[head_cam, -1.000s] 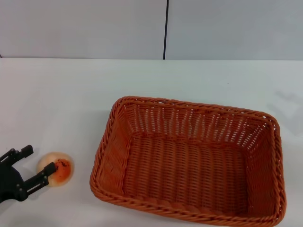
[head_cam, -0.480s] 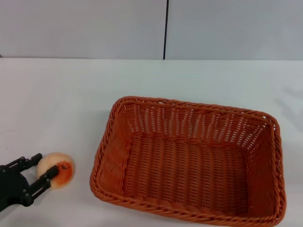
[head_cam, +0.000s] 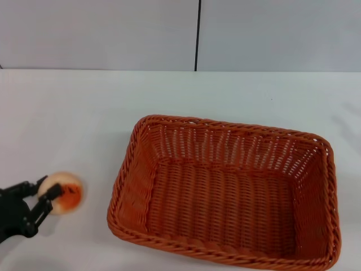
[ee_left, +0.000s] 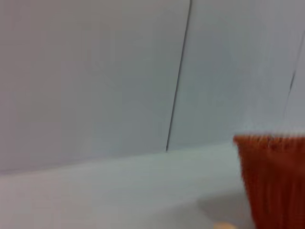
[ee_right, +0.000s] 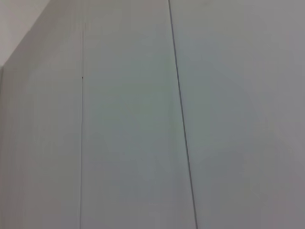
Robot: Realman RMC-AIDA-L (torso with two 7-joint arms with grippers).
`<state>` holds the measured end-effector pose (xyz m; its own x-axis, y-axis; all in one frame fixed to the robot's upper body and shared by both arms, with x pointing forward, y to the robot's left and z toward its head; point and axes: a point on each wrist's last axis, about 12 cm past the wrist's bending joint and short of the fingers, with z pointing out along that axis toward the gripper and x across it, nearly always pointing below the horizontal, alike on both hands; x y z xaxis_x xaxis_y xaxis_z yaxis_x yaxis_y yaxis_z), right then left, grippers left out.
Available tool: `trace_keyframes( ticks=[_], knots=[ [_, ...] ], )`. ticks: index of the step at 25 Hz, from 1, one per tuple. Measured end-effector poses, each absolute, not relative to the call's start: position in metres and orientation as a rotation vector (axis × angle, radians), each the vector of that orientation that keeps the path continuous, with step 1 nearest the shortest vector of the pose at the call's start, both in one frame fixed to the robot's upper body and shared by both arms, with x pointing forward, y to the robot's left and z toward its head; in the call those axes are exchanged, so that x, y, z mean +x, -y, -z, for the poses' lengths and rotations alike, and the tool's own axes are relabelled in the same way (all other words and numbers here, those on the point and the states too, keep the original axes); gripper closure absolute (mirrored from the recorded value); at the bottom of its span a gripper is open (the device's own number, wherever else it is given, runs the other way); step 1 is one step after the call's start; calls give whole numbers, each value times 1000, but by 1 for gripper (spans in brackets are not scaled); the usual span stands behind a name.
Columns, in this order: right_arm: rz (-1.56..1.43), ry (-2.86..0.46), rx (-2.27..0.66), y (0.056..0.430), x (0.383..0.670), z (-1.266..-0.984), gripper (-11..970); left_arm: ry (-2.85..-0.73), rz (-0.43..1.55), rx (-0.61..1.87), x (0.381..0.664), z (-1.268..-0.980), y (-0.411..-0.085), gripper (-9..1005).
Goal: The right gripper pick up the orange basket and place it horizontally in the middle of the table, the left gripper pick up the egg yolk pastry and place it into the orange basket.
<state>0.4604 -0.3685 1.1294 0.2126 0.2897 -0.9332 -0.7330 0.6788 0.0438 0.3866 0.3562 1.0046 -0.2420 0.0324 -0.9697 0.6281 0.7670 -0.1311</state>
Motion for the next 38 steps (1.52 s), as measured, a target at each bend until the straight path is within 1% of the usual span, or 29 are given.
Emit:
trace_keyframes(
  ticks=[4, 7, 9, 10, 11, 13, 19, 21, 25, 28, 32, 35, 37, 38],
  knots=[
    [-746, -1149, -461, 368, 461, -1130, 504, -1671, 629, 510, 388, -1014, -356, 744],
    [-747, -1146, -463, 368, 462, -1130, 504, -1471, 702, 498, 400, -1039, -351, 769],
    [-752, -1142, -462, 366, 464, -1131, 504, -1451, 714, 501, 402, -1042, -350, 785],
    [-759, -1140, -459, 365, 465, -1130, 504, -1377, 799, 536, 421, -1054, -339, 793],
    [-759, -1140, -459, 365, 465, -1130, 504, -1377, 799, 536, 421, -1054, -339, 801],
    [-764, -1137, -459, 364, 466, -1130, 504, -1363, 837, 569, 431, -1056, -330, 817],
    [-769, -1137, -447, 364, 465, -1129, 504, -1346, 963, 684, 453, -1056, -298, 870],
    [-768, -1136, -431, 365, 465, -1128, 504, -1345, 984, 707, 455, -1056, -294, 860],
    [-768, -1133, -419, 366, 465, -1127, 504, -1331, 1066, 822, 455, -1053, -275, 841],
    [-769, -1131, -420, 365, 466, -1127, 504, -1327, 1089, 835, 451, -1050, -270, 752],
    [-769, -1130, -420, 365, 466, -1127, 504, -1339, 1080, 810, 449, -1047, -271, 639],
    [-755, -1135, -409, 367, 466, -1127, 504, -1375, 987, 719, 444, -1043, -286, 557],
    [-745, -1135, -405, 368, 466, -1127, 504, -1375, 987, 719, 444, -1043, -286, 502],
    [-734, -1136, -401, 369, 466, -1127, 504, -1398, 866, 628, 438, -1039, -301, 474]
  ],
)
